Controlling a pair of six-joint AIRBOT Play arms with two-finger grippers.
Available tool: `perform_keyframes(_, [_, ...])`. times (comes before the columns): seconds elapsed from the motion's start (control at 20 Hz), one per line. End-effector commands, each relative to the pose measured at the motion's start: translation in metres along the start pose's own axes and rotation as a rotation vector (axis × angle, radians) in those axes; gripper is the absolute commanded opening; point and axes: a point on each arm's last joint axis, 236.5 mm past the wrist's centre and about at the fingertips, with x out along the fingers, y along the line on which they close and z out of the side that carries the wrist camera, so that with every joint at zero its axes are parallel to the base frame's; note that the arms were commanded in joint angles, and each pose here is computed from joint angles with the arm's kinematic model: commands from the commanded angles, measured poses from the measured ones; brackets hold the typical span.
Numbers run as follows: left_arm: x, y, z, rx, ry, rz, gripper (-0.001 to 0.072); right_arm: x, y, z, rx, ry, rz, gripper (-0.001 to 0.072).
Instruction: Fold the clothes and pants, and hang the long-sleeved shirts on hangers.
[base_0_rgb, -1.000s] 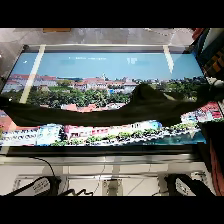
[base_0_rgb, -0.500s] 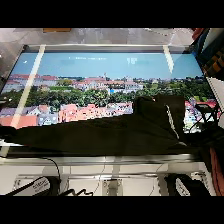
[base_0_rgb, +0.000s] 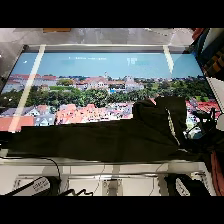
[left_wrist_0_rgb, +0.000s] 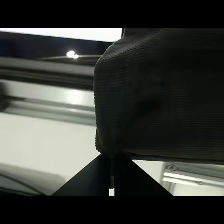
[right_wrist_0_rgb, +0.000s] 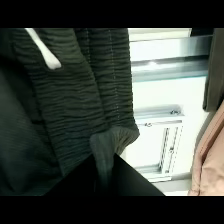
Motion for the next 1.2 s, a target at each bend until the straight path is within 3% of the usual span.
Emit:
perform_keyframes(0.0, [0.000, 0.016, -0.011, 0.014, 0.046, 0.065, 0.0016, 0.000, 0.001, -0.001, 0.000, 0.004, 0.005, 0.0033])
perform_keyframes(0.4, [0.023, -0.017, -0.024, 0.037, 0.187, -0.089, 0.0018, 0.000, 0.003, -0.001, -0.002, 0.004, 0.012, 0.0034])
perform_keyframes(0.45, [0.026, -0.018, -0.024, 0.041, 0.195, -0.096, 0.0050, 0.000, 0.003, 0.000, -0.002, -0.001, 0.011, 0.0034])
perform_keyframes(0.5, [0.028, -0.019, -0.023, 0.043, 0.199, -0.101, 0.0304, 0.000, 0.002, 0.005, -0.002, -0.024, 0.009, 0.0097])
perform_keyframes(0.55, [0.030, -0.019, -0.021, 0.037, 0.196, -0.099, 0.0720, 0.000, 0.002, 0.012, 0.005, -0.051, 0.008, 0.0383])
perform_keyframes(0.6, [0.031, -0.016, -0.017, -0.005, 0.181, -0.084, 0.0718, -0.001, 0.001, 0.020, 0.013, -0.084, 0.006, 0.0720])
perform_keyframes(0.85, [0.027, -0.005, 0.002, -0.007, 0.113, -0.026, 0.0709, -0.016, -0.015, 0.084, 0.016, -0.365, -0.061, 0.0691])
perform_keyframes(1.0, [0.000, 0.012, 0.040, -0.046, -0.014, 0.053, 0.0699, -0.047, -0.056, 0.152, 0.108, -0.654, -0.220, 0.0688])
perform_keyframes(1.15, [-0.041, 0.019, 0.089, -0.052, -0.180, 0.127, 0.0699, -0.024, -0.084, 0.186, 0.232, -0.625, -0.224, 0.0668])
